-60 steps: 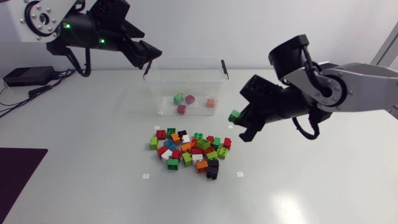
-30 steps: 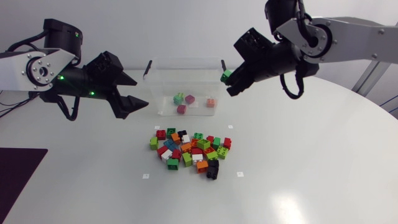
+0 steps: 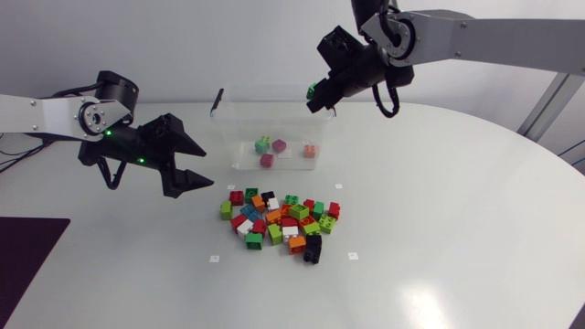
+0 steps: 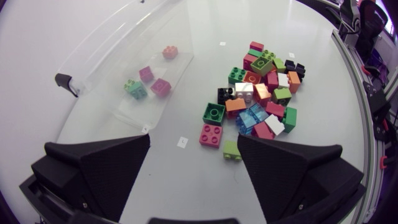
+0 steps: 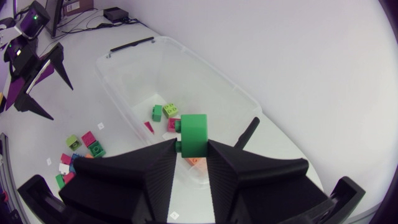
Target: Place the duplo bricks in the container
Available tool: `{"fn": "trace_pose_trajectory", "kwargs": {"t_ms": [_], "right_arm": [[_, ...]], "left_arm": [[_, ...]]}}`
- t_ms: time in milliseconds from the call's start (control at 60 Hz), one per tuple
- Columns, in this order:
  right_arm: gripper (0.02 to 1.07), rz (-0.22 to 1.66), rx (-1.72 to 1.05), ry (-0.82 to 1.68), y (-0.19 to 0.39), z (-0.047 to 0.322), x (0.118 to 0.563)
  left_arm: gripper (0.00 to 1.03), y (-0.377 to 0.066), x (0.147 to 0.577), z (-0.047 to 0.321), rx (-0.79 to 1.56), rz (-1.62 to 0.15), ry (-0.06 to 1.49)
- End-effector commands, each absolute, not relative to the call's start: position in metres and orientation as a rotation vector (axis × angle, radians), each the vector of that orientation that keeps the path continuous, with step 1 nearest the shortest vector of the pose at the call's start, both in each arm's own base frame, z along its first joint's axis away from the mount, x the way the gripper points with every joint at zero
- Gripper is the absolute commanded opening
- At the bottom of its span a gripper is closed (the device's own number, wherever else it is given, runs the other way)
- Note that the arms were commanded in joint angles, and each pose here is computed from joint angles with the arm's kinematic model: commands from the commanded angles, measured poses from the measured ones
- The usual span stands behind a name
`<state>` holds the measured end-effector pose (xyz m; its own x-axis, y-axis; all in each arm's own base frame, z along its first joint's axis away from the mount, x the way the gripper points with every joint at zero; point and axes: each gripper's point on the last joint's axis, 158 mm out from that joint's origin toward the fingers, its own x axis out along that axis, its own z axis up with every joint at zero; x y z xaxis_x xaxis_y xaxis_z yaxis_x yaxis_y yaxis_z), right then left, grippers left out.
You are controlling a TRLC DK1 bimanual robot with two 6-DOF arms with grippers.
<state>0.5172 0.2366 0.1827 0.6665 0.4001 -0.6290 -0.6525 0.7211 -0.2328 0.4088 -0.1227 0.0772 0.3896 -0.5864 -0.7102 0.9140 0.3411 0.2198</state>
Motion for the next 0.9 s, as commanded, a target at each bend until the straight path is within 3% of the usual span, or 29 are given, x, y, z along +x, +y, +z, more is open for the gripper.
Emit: {"fn": "trace_pose_trajectory", "kwargs": {"t_ms": [0,550,617,717,767,883], "right_arm": [[0.21,0.615,-0.457,0.588,0.247,0.179,0.528],[0.24,0.577,-0.478,0.599,0.259,0.154,0.579],[0.38,0.571,-0.479,0.602,0.259,0.15,0.584],[0.82,0.566,-0.483,0.615,0.259,0.144,0.589],[0.95,0.559,-0.483,0.613,0.258,0.145,0.591],[1.01,0.551,-0.476,0.604,0.257,0.151,0.591]], "left_arm": [[0.98,-0.125,0.418,0.074,0.709,-1.088,0.547],[0.98,-0.132,0.411,0.035,0.781,-1.273,0.59],[0.98,-0.133,0.407,0.033,0.793,-1.299,0.593],[0.98,-0.136,0.401,0.027,0.803,-1.34,0.601],[0.97,-0.139,0.397,0.022,0.802,-1.362,0.61],[0.97,-0.147,0.389,0.013,0.799,-1.402,0.625]]}}
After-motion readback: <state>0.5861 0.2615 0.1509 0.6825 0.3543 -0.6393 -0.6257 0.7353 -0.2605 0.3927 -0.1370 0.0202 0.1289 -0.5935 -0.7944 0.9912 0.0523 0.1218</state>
